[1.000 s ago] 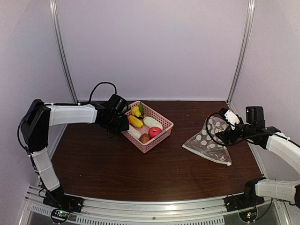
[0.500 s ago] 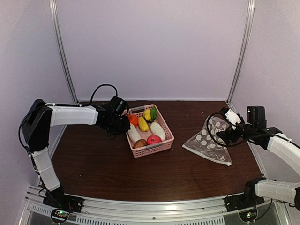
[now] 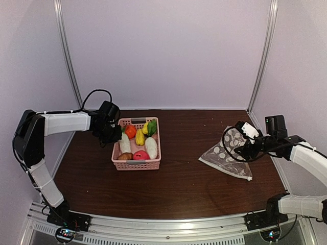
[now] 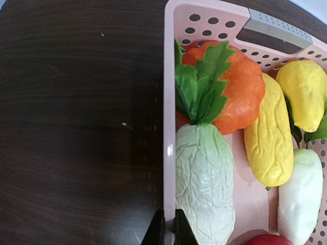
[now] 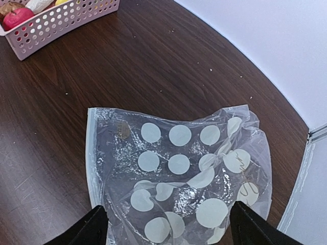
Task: Place the food in the zip-top bag and seal the zipper
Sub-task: Adjust the bin at the corner of the board, then pick up the zipper food storage bag from the center of the board.
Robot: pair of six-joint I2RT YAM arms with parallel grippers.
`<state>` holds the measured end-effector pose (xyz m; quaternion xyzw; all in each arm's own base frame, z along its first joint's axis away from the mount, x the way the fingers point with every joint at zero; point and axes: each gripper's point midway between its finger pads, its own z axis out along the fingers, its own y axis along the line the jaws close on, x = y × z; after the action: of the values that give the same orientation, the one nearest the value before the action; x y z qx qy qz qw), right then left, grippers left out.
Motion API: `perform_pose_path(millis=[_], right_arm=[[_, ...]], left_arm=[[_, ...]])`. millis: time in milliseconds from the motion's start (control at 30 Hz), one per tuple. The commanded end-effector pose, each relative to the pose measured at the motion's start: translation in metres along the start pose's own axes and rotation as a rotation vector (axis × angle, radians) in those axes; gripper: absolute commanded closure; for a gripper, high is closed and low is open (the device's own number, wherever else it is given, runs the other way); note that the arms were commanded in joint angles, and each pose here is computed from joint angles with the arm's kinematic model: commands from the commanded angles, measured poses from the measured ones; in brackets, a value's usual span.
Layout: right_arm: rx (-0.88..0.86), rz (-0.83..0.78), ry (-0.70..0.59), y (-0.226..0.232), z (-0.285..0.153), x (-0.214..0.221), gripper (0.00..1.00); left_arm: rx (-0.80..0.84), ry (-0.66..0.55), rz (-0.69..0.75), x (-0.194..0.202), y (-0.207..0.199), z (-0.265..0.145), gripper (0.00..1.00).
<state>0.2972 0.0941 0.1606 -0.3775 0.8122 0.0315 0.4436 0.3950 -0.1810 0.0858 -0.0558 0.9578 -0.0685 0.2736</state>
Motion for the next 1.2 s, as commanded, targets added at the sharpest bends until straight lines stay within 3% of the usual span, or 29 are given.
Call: perform_pose_path(millis=[0, 133, 300, 333, 400, 433, 567, 700, 800, 867, 1167], right_arm=[[-0.11, -0.039, 0.012, 0.019, -0.005, -0.008, 0.18], [-0.157, -0.117, 0.053, 0.036, -0.004, -0.004, 0.25], [-0.193, -0.191, 0.104, 0.059, 0.005, 0.011, 0.31], [-0.194, -0.205, 0.113, 0.061, 0.007, 0.012, 0.33], [-0.196, -0.22, 0.138, 0.062, 0.011, 0.014, 0.36], [-0.201, -0.225, 0.151, 0.061, 0.012, 0.015, 0.38], [-0.252, -0.254, 0.212, 0.066, 0.019, 0.025, 0.44], [-0.29, -0.266, 0.272, 0.07, 0.03, 0.036, 0.49], [-0.293, -0.269, 0.316, 0.068, 0.042, 0.042, 0.53], [-0.299, -0.27, 0.342, 0.066, 0.049, 0.044, 0.57], [-0.389, -0.264, 0.476, 0.071, 0.062, 0.062, 0.58]], left_arm=[[-0.069, -0.039, 0.188, -0.017, 0.026, -0.007, 1.0], [0.002, -0.04, 0.326, -0.023, 0.01, -0.006, 1.0], [0.025, -0.071, 0.328, -0.029, 0.004, -0.005, 1.0], [0.01, -0.074, 0.329, -0.031, 0.006, -0.006, 0.95], [-0.023, -0.08, 0.325, -0.038, 0.01, -0.013, 0.69], [-0.024, -0.103, 0.319, -0.048, 0.008, -0.024, 0.62], [0.031, -0.267, 0.293, -0.089, -0.008, -0.083, 0.5], [0.276, -0.544, 0.318, -0.116, -0.058, -0.15, 0.4], [0.474, -0.679, 0.345, -0.119, -0.095, -0.179, 0.38], [0.524, -0.659, 0.345, -0.117, -0.103, -0.179, 0.4], [0.587, -0.638, 0.338, -0.086, -0.097, -0.17, 0.44]])
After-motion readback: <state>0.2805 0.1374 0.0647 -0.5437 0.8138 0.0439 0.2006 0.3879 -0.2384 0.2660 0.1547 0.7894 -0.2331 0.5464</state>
